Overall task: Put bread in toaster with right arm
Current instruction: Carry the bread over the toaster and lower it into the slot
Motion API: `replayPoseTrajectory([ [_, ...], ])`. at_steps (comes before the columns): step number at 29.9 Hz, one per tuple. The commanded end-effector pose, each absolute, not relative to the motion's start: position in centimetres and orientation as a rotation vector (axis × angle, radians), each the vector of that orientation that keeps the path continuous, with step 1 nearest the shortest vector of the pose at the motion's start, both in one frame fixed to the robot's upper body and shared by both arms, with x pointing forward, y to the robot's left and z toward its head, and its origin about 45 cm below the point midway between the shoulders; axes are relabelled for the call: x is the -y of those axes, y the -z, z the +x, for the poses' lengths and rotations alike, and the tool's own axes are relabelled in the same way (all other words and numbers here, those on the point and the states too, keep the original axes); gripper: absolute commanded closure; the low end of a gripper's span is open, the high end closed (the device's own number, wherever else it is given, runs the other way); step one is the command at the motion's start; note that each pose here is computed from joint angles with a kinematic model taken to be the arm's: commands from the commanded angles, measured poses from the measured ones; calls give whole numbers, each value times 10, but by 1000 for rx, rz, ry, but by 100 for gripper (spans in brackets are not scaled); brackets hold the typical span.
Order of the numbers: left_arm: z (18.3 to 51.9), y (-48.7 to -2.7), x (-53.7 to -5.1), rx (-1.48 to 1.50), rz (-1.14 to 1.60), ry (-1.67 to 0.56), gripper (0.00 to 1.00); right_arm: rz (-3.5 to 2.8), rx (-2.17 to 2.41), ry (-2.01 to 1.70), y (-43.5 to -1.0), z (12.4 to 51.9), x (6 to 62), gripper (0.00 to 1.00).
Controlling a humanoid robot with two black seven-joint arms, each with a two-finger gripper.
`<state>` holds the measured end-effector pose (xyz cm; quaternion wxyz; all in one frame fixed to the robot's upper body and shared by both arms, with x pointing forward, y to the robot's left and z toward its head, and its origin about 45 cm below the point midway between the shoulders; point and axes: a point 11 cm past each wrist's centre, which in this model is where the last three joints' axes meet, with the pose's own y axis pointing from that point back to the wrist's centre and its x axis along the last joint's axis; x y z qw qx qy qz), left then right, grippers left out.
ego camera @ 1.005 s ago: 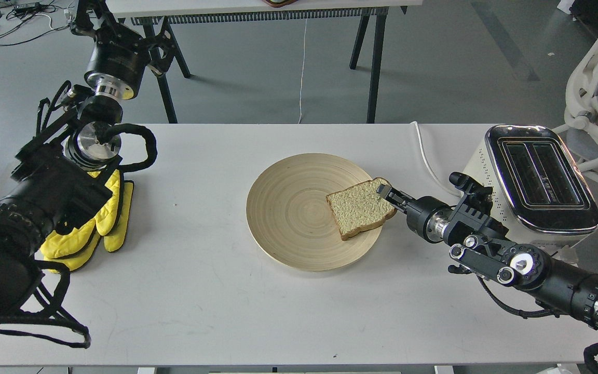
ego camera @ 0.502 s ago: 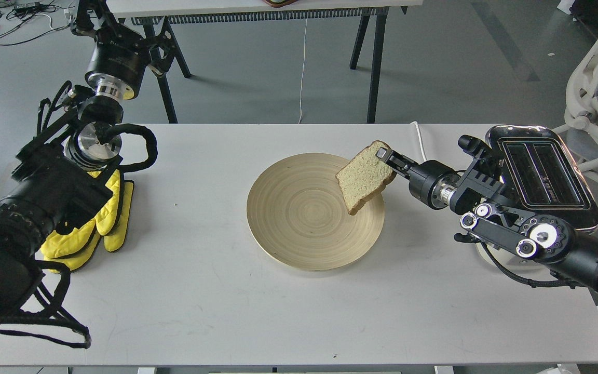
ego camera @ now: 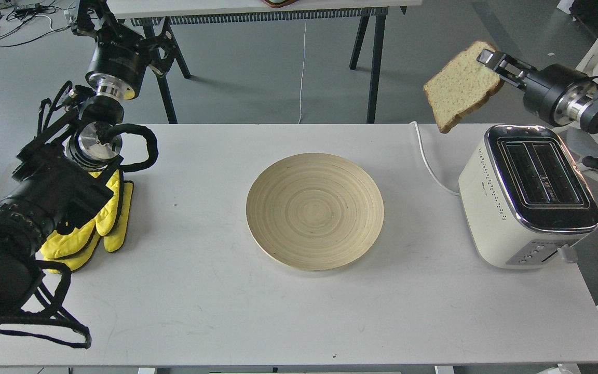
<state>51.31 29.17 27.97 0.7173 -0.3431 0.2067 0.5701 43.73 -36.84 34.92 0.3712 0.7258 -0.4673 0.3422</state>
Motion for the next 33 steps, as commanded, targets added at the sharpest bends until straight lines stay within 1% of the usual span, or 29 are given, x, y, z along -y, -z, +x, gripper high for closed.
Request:
replayPoseTrajectory([
  [1, 513, -280, -292, -457, -761, -1263, 0, 1746, 1227, -862, -376, 418, 404, 100],
  [5, 513, -280, -292, -457, -761, -1263, 0, 1655, 1236, -843, -389, 400, 429, 99],
  [8, 513, -280, -292, -457, -761, -1263, 0, 1629, 1197, -839, -385, 391, 436, 99],
  [10, 513, -280, -292, -457, -761, -1263, 0, 1607, 1156, -847, -378, 387, 438, 99],
  [13, 513, -280, -292, -456, -760, -1262, 0, 1604, 1085, -802, -353, 376, 440, 100],
  [17, 513, -280, -291, -458, -761, -1262, 0, 1607, 1030, -766, -332, 365, 440, 100],
  [33, 513, -280, -291, -457, -759, -1261, 0, 1614, 974, -708, -301, 359, 441, 99],
])
